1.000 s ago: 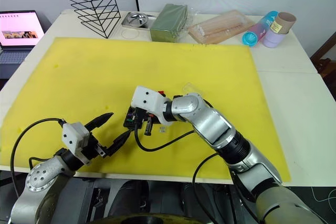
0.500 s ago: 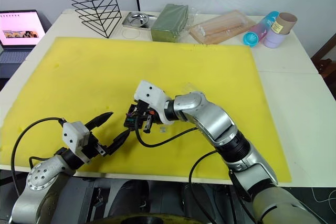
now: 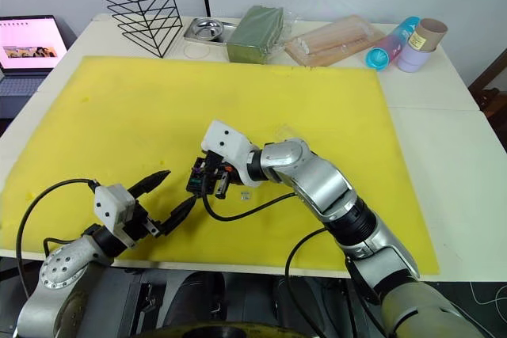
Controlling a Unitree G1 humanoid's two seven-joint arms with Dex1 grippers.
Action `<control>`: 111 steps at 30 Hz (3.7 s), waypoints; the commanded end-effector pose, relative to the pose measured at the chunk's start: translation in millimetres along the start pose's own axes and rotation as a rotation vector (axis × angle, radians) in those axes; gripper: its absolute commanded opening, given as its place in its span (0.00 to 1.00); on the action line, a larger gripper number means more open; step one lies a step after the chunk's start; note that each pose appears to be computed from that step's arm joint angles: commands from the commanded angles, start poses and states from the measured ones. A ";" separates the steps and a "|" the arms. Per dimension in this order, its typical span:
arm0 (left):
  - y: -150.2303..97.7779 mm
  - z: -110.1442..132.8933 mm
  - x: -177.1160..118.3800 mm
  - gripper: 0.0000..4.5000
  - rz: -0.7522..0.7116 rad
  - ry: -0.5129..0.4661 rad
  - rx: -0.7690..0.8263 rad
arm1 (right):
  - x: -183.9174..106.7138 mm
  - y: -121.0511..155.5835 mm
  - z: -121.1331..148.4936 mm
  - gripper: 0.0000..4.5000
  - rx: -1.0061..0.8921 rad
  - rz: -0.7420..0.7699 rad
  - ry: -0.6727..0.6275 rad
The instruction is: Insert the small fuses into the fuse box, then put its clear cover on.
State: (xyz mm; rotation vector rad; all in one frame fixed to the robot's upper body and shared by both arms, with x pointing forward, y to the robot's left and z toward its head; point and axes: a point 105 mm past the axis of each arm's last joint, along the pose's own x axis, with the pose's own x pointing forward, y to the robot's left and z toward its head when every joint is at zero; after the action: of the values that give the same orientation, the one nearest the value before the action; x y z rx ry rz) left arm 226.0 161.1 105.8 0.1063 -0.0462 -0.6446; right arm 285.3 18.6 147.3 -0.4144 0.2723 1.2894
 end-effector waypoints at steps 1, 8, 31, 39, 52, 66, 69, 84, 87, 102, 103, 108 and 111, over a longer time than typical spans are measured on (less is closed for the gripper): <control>-1.6 9.8 0.0 0.99 -0.004 -0.034 0.034 | -2.4 3.8 11.3 0.00 -0.050 0.010 -0.029; -2.9 9.7 0.6 0.99 -0.004 -0.032 0.031 | -2.3 1.1 8.4 0.00 -0.058 -0.004 -0.016; -7.7 27.3 11.7 0.99 -0.010 -0.047 0.040 | -2.0 4.1 3.1 0.00 -0.082 0.000 0.021; -7.5 28.4 11.1 0.99 -0.006 -0.036 0.033 | -1.9 4.1 -0.2 0.00 -0.103 0.003 0.045; -12.5 18.7 8.0 0.99 -0.028 -0.002 0.019 | 0.9 4.0 0.2 0.00 -0.147 0.007 0.056; -3.5 11.5 3.3 1.00 0.020 -0.016 -0.022 | -1.1 2.1 6.4 0.31 -0.154 -0.001 0.017; -1.9 8.5 3.3 1.00 0.015 -0.013 -0.015 | -0.1 1.3 8.0 0.31 -0.151 -0.002 0.011; -1.1 -2.3 -0.1 1.00 -0.004 -0.014 -0.005 | -8.4 1.9 24.0 0.31 -0.101 0.047 -0.096; -1.0 -1.6 0.1 1.00 -0.008 -0.023 -0.001 | -6.5 -1.8 24.3 0.22 -0.087 0.027 -0.105; -1.5 -2.4 -0.7 1.00 -0.014 -0.029 0.006 | 0.2 3.9 9.6 0.01 -0.072 0.050 -0.081; -1.7 -2.6 -1.0 1.00 -0.014 -0.029 0.006 | 0.9 4.5 8.1 0.01 -0.071 0.049 -0.077; -2.0 -1.8 -1.7 1.00 -0.014 -0.032 0.009 | 4.5 4.1 -2.1 0.01 -0.066 0.043 -0.048; -2.2 -1.6 -2.0 1.00 -0.014 -0.032 0.009 | 5.9 2.2 -9.0 0.01 -0.059 0.030 -0.025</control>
State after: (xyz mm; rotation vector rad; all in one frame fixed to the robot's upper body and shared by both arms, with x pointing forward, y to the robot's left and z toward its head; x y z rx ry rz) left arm 225.2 162.7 96.9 0.0864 -0.0451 -0.6494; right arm 285.1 21.1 141.5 -0.4355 0.2105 1.3406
